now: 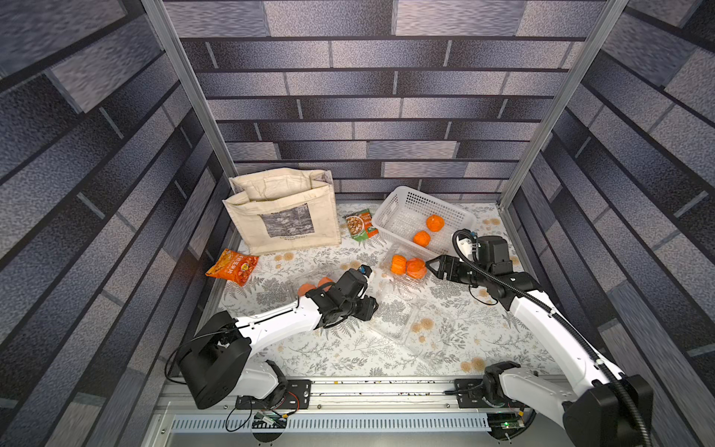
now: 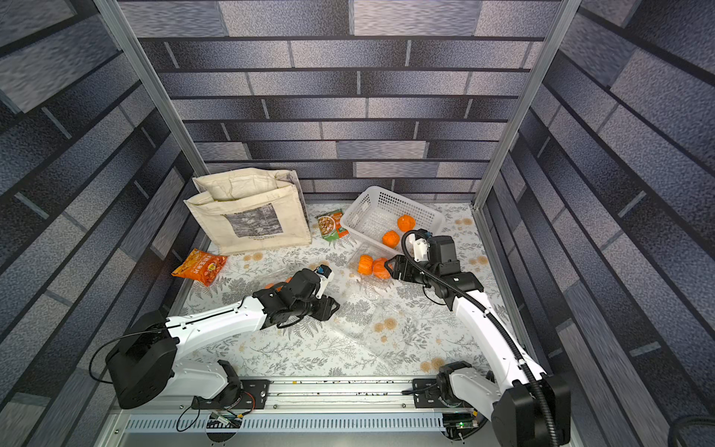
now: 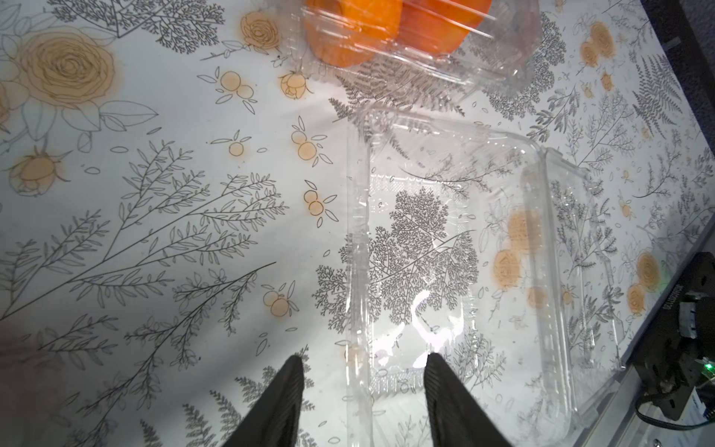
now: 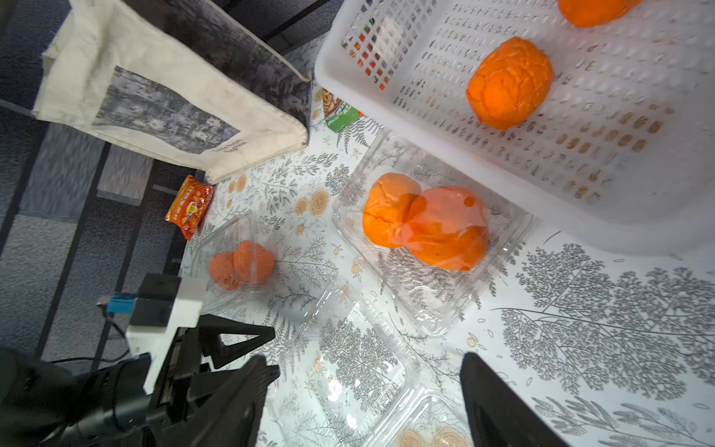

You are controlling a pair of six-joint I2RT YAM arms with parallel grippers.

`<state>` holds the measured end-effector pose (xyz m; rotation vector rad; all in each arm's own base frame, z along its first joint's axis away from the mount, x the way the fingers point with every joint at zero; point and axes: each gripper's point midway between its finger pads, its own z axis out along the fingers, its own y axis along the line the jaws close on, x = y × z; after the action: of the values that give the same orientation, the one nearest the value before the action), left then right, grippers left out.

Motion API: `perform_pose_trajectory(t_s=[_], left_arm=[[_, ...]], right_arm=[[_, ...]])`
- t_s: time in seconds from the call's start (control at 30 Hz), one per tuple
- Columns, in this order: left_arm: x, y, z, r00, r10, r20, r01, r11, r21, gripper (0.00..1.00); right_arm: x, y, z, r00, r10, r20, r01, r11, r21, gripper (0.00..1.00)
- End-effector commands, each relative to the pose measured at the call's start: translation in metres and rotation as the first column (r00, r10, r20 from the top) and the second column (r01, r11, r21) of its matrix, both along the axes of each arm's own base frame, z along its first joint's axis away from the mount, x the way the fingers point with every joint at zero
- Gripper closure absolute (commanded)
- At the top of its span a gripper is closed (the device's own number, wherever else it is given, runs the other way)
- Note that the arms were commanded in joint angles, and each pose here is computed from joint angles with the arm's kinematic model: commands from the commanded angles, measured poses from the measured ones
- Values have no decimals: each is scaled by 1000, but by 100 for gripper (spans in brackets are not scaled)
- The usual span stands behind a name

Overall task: Take oranges out of containers
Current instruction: Move the packing box to the center of the board.

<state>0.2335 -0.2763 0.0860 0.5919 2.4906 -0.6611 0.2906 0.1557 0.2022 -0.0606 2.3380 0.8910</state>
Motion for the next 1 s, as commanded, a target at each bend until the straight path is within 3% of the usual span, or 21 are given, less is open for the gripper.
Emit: perform_pose_trajectory(t_s=[0.0, 0.07, 0.37, 0.43, 0.5, 0.97], left_arm=[[0, -4, -3, 999, -36, -16, 36, 999, 32, 48], [1, -8, -7, 998, -46, -36, 47, 998, 43, 49], [6, -19, -18, 995, -54, -89, 62, 994, 86, 78], [7, -21, -20, 994, -49, -98, 58, 994, 92, 84], [9, -25, -20, 993, -54, -104, 63, 994, 89, 88], [14, -101, -5, 972, -213, -99, 217, 976, 30, 97]], right_arm=[[-4, 15, 26, 995, 64, 82, -72, 993, 96, 18], [-7, 13, 28, 995, 53, 89, -62, 993, 102, 15], [-19, -2, 35, 992, -17, 123, 8, 997, 78, 11], [-23, -5, 39, 990, -29, 138, 19, 997, 74, 0], [-27, -5, 42, 988, -22, 151, 11, 997, 76, 0], [-41, -20, 54, 977, -72, 203, 64, 997, 45, 0]])
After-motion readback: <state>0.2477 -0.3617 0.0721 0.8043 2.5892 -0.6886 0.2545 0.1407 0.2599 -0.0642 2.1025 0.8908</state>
